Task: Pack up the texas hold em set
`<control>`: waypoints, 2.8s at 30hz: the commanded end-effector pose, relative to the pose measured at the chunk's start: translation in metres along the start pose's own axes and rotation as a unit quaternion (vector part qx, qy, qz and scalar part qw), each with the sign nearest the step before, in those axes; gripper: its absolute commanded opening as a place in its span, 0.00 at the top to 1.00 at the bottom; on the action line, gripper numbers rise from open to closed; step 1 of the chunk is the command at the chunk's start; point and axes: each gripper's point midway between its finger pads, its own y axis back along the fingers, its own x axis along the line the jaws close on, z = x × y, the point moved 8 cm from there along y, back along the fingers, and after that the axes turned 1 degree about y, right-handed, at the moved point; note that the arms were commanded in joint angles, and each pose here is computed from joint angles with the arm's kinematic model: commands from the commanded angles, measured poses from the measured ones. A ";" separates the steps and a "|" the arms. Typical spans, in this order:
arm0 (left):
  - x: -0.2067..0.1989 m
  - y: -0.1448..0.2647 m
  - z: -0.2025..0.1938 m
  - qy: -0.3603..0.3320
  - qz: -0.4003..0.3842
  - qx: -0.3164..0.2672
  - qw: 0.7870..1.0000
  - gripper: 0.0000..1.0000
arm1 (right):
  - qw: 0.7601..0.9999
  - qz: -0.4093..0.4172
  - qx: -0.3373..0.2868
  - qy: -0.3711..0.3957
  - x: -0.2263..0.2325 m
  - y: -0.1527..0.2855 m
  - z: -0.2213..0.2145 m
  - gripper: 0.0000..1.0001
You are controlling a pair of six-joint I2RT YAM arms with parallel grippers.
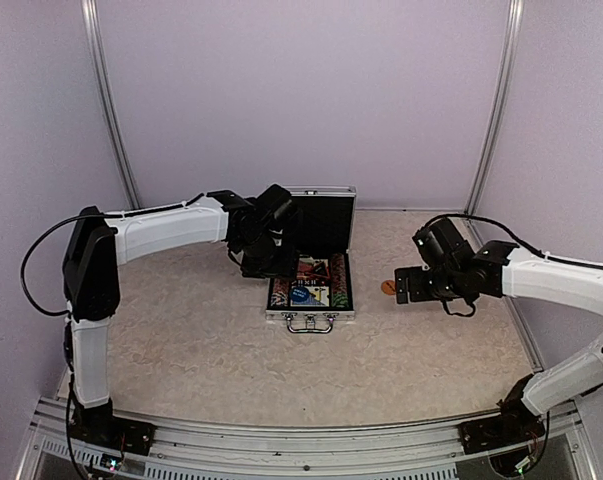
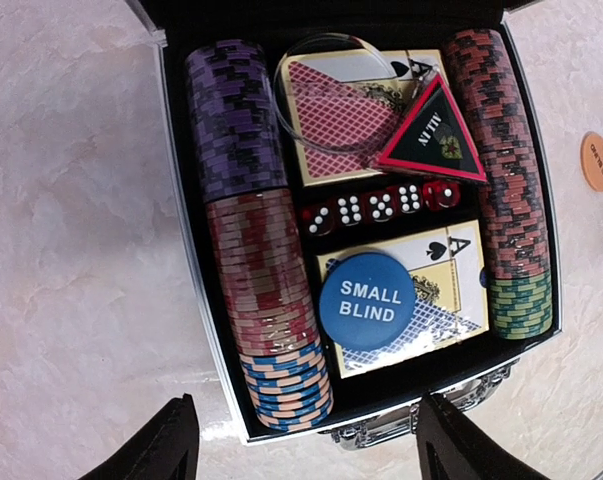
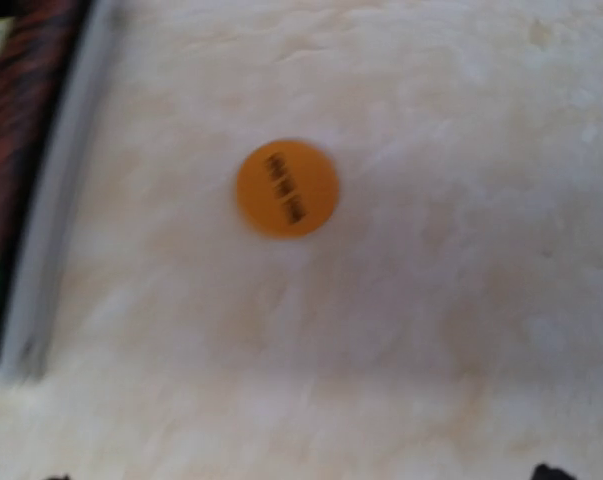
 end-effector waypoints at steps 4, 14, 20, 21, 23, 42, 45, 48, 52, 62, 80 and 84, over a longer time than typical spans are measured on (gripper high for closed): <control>0.007 0.021 0.007 0.002 -0.010 -0.030 1.000 0.14 | 0.999 -0.011 0.050 -0.019 0.003 -0.058 0.031 0.01; 0.013 0.032 0.001 -0.006 -0.017 -0.040 0.999 0.01 | 0.994 -0.010 0.103 -0.020 -0.005 -0.120 0.054 0.04; 0.012 0.039 -0.010 -0.015 -0.030 -0.041 0.999 0.01 | 0.992 -0.012 0.122 -0.014 -0.004 -0.143 0.053 0.06; 0.012 0.040 -0.012 -0.017 -0.031 -0.040 0.999 0.01 | 0.992 -0.016 0.126 -0.013 -0.004 -0.147 0.051 0.06; 0.012 0.045 -0.014 -0.021 -0.038 -0.045 0.998 0.01 | 0.991 -0.019 0.130 -0.011 -0.004 -0.151 0.049 0.07; 0.018 0.050 -0.023 -0.028 -0.051 -0.055 0.997 0.01 | 0.987 -0.025 0.156 -0.002 -0.001 -0.177 0.036 0.24; 0.017 0.051 -0.023 -0.027 -0.054 -0.057 0.997 0.01 | 0.987 -0.025 0.158 -0.001 -0.002 -0.178 0.033 0.28; 0.017 0.053 -0.022 -0.026 -0.056 -0.059 0.996 0.01 | 0.986 -0.023 0.162 0.000 -0.002 -0.179 0.029 0.38; 0.017 0.054 -0.022 -0.026 -0.054 -0.060 0.996 0.01 | 0.985 -0.020 0.169 -0.002 -0.002 -0.182 0.023 0.39; 0.020 0.058 -0.018 -0.023 -0.054 -0.067 0.996 0.01 | 0.983 -0.008 0.183 -0.013 -0.003 -0.189 0.002 0.38; 0.023 0.057 -0.019 -0.022 -0.054 -0.066 0.996 0.01 | 0.982 -0.003 0.187 -0.010 -0.002 -0.187 0.002 0.45; 0.023 0.058 -0.019 -0.021 -0.054 -0.067 0.996 0.01 | 0.982 -0.009 0.189 -0.004 -0.001 -0.185 0.000 0.37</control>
